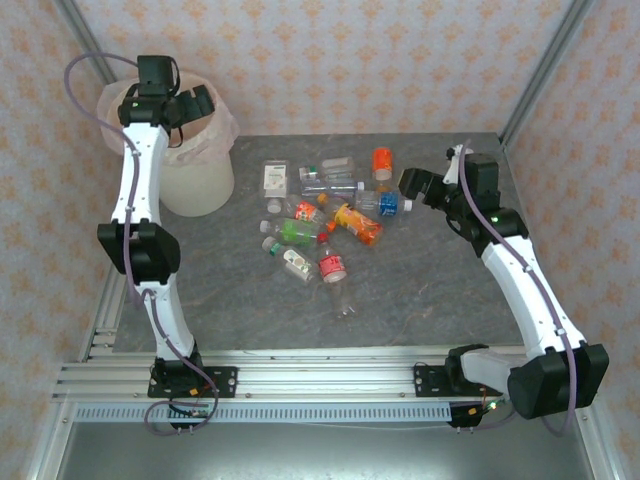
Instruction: Put the plastic bottles in the bin
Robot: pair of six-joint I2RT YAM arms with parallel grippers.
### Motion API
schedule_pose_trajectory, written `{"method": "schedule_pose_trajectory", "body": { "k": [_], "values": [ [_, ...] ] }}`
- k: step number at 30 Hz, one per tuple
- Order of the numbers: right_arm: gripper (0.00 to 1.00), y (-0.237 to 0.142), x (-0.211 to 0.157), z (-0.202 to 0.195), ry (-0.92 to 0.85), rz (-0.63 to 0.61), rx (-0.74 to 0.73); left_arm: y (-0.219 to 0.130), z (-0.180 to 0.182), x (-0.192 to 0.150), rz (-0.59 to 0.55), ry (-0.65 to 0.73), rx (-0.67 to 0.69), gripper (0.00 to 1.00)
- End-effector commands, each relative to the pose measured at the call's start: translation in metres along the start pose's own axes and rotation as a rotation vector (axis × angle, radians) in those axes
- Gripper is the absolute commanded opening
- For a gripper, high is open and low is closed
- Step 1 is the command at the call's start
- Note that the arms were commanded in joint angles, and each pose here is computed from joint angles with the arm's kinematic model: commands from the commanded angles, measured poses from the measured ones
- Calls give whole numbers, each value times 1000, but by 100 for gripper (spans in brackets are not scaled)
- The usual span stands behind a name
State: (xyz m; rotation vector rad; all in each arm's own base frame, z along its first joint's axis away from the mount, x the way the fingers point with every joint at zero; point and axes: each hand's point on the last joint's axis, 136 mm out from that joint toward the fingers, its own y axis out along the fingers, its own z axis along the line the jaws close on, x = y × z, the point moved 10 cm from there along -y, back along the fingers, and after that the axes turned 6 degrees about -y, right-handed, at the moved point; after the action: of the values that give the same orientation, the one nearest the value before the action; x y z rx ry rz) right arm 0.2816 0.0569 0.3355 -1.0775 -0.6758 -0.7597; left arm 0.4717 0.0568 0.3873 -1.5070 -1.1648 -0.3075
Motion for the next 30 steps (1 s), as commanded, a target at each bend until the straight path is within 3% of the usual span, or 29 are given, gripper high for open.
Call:
{"method": "schedule_pose_trajectory", "body": {
  "k": [1,6,11,18,23,30],
  "values": [
    [99,-5,9,0,44,-38,-34,-57,-19,11,-115,-119,-55,100],
    [99,-5,7,-1,70,-32,-48,-101,-47,1,-207,-148,-19,100],
    [99,-12,-5,-5,100,7,-84,-126,-85,-44,-205,-163,-22,100],
    [99,-27,-22,-4,117,120,-87,-135,-114,-136,-161,-198,5,100],
    [99,-13,-44,-10,108,133,-83,-130,-130,-196,-78,-183,44,100],
    [99,-10,-63,-11,68,55,-12,-98,-110,-272,65,-294,106,100]
  ]
}}
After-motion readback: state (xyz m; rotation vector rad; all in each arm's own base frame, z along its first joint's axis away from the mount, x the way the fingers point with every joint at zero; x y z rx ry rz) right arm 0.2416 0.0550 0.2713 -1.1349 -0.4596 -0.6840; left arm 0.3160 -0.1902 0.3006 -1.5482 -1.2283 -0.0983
